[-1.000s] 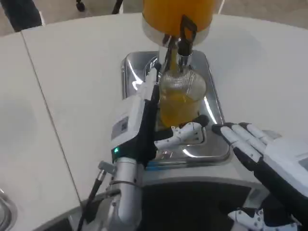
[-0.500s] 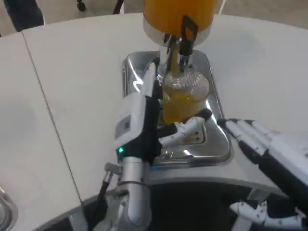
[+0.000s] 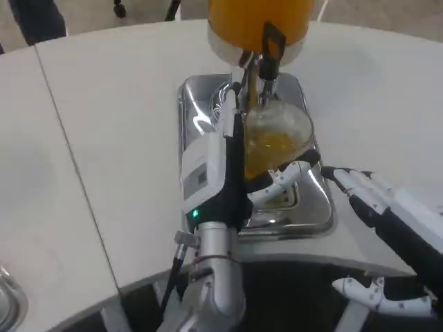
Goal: Grasp the cup under the faucet to collect the drink, then remove the cup.
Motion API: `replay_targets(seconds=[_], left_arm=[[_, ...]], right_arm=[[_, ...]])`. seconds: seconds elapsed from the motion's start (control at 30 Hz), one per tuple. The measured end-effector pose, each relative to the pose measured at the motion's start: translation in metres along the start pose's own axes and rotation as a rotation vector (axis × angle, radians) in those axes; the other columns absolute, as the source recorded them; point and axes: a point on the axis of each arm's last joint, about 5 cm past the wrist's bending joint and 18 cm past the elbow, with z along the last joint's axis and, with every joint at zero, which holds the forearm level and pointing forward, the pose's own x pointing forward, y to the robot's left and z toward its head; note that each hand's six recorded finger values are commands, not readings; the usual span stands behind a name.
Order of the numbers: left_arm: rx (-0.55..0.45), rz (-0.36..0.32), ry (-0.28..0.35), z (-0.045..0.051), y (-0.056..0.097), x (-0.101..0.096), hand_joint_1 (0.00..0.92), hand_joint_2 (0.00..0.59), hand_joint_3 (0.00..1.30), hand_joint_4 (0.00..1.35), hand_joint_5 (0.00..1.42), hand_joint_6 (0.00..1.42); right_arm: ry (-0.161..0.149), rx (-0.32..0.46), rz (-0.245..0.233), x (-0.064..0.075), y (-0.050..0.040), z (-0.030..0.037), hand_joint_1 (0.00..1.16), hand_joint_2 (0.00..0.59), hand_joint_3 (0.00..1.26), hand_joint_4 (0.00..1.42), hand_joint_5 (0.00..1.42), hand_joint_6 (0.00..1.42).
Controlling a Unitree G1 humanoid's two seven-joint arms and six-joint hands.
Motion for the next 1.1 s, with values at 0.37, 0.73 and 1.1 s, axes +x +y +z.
replay_targets(seconds=[0.37,0.73,1.1], left_arm=[[0.019,0.058,-0.001,0.0027,-0.007,0.001,0.604,0.062,0.82,1.09,1.33,1.42],[0.005,0.122,0.005,-0.0013,-0.010,-0.004,0.638,0.048,1.03,1.22,1.38,1.42],[0.005,0.171,0.012,-0.0178,0.009,-0.002,0.654,0.051,1.06,1.22,1.37,1.42]], right_arm=[[0.031,0.019,-0.007,0.008,-0.0046,-0.0004,0.50,0.416,0.02,0.00,0.00,0.10],[0.022,0.057,0.021,0.013,-0.0019,-0.0050,0.49,0.424,0.02,0.00,0.00,0.10],[-0.039,0.075,-0.004,0.021,0.0063,-0.0024,0.49,0.430,0.02,0.00,0.00,0.10]])
